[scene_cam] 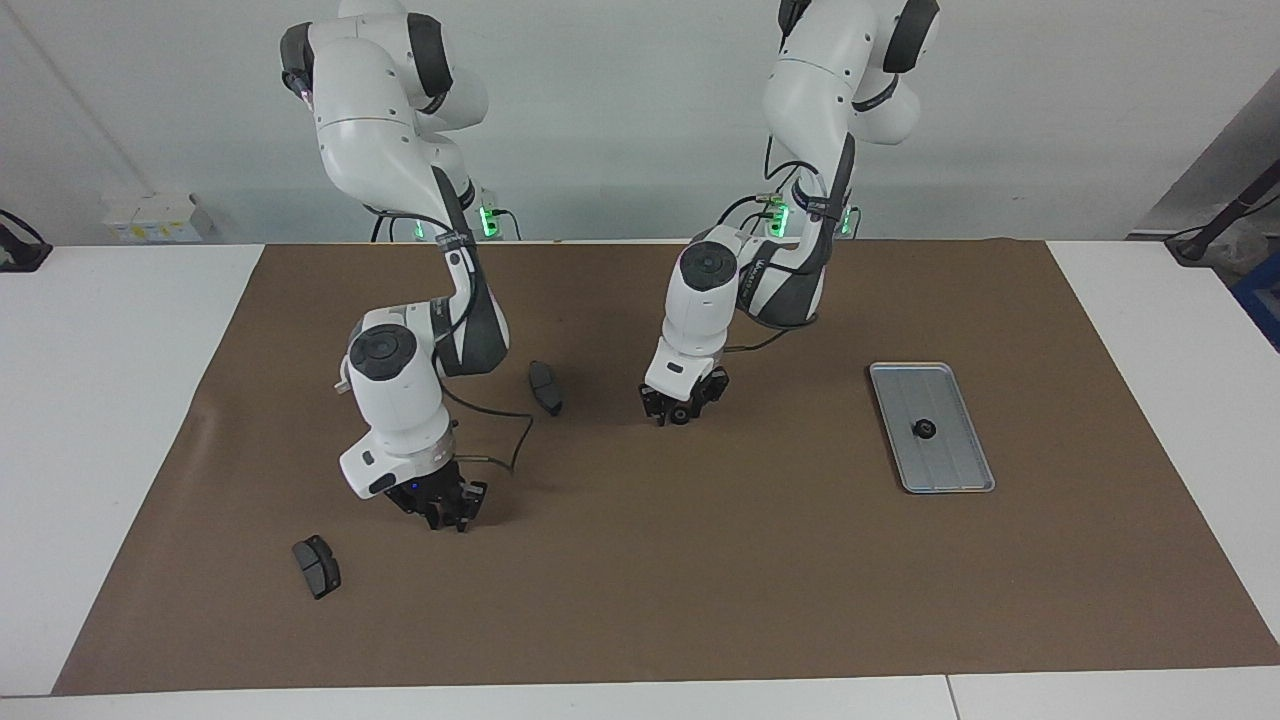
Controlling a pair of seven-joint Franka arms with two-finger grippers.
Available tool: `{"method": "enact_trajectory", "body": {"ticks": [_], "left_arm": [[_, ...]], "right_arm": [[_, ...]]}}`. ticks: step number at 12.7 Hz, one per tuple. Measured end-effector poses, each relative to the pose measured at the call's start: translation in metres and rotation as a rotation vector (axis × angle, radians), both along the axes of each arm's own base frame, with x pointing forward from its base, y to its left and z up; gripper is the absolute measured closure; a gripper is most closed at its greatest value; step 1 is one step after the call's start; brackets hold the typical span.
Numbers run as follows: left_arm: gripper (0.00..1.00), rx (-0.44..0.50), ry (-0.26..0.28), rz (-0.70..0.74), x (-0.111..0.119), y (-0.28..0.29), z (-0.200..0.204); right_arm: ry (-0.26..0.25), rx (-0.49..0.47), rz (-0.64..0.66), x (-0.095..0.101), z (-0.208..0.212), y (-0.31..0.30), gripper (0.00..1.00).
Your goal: Pick bearing gear from pile to tray
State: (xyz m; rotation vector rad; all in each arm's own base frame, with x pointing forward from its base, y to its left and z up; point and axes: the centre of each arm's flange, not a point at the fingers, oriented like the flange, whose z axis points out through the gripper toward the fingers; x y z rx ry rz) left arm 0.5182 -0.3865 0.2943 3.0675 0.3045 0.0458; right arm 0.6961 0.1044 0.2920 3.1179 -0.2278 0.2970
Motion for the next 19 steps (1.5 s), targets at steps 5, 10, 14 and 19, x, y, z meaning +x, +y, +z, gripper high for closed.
{"method": "enact_trajectory", "body": {"ticks": [5, 10, 14, 19], "left_arm": [[0.64, 0.009, 0.003, 0.001, 0.001, 0.003, 0.002], [0.64, 0.011, 0.003, 0.045, 0.023, 0.023, 0.015], [0.64, 0.013, -0.003, 0.096, 0.067, 0.076, 0.048], [0.64, 0.051, 0.051, -0.047, 0.1, 0.199, 0.088]], "right_arm": [[0.02, -0.003, 0.004, -0.004, -0.002, 0.003, 0.7], [0.026, 0.006, 0.012, -0.01, 0.031, 0.013, 0.76], [0.009, 0.062, -0.006, -0.03, 0.063, 0.098, 0.76], [0.011, 0.065, -0.017, -0.101, 0.053, 0.262, 0.76]]}}
